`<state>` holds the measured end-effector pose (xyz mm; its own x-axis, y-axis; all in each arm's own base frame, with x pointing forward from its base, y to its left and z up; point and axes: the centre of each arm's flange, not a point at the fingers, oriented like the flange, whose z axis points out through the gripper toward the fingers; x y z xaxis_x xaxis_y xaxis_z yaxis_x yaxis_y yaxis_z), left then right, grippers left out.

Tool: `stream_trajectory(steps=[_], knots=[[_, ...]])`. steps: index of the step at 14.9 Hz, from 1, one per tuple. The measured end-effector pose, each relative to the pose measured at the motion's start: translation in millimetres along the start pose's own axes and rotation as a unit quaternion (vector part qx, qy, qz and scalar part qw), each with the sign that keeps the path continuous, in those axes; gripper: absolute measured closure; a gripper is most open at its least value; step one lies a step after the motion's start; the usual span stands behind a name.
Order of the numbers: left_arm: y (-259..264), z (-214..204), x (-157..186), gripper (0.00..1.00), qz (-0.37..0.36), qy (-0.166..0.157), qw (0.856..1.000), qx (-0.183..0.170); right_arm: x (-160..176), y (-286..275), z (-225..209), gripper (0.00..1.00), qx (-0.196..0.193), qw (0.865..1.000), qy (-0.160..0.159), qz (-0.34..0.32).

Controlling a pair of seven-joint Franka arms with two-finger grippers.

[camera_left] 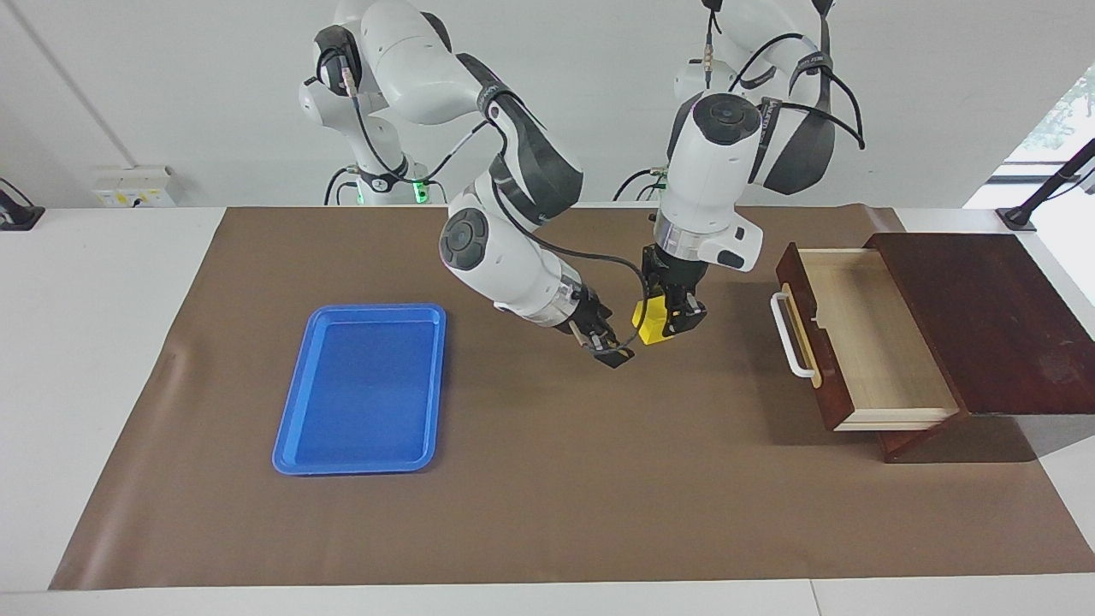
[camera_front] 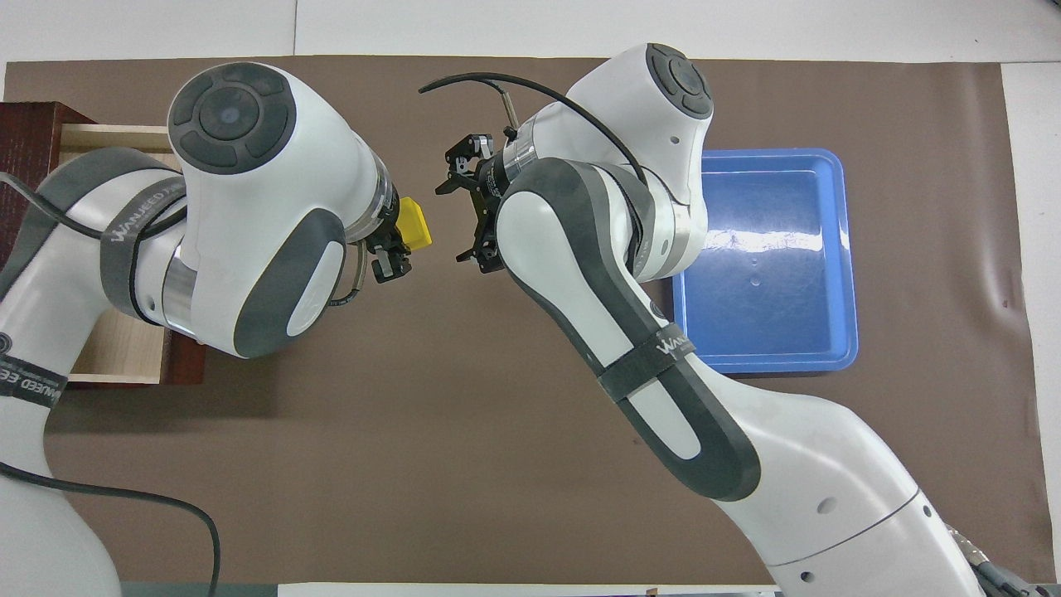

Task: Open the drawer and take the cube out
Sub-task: 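Close the right gripper on the yellow cube held by the left gripper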

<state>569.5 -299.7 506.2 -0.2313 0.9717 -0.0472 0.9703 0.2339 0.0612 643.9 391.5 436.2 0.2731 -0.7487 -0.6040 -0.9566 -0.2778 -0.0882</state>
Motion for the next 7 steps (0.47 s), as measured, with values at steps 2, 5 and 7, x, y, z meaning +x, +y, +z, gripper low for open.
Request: stream_trajectory(steps=[2,5,7], knots=[[0.2,-0.1,-0.1,0.45,0.0,-0.001,1.0,-0.001,-7.9,-0.1,-2.2,0.11,0.0,1.0,-0.002,-0.002],[0.4,0.0,-0.1,0.45,0.0,-0.001,1.0,-0.001,-19.6,-0.3,-2.3,0.11,0.002,1.0,-0.004,-0.003],[0.5,0.0,-0.1,0.45,0.0,-0.001,1.0,-0.002,-23.9,-0.3,0.8,0.11,0.001,1.0,-0.004,-0.003]])
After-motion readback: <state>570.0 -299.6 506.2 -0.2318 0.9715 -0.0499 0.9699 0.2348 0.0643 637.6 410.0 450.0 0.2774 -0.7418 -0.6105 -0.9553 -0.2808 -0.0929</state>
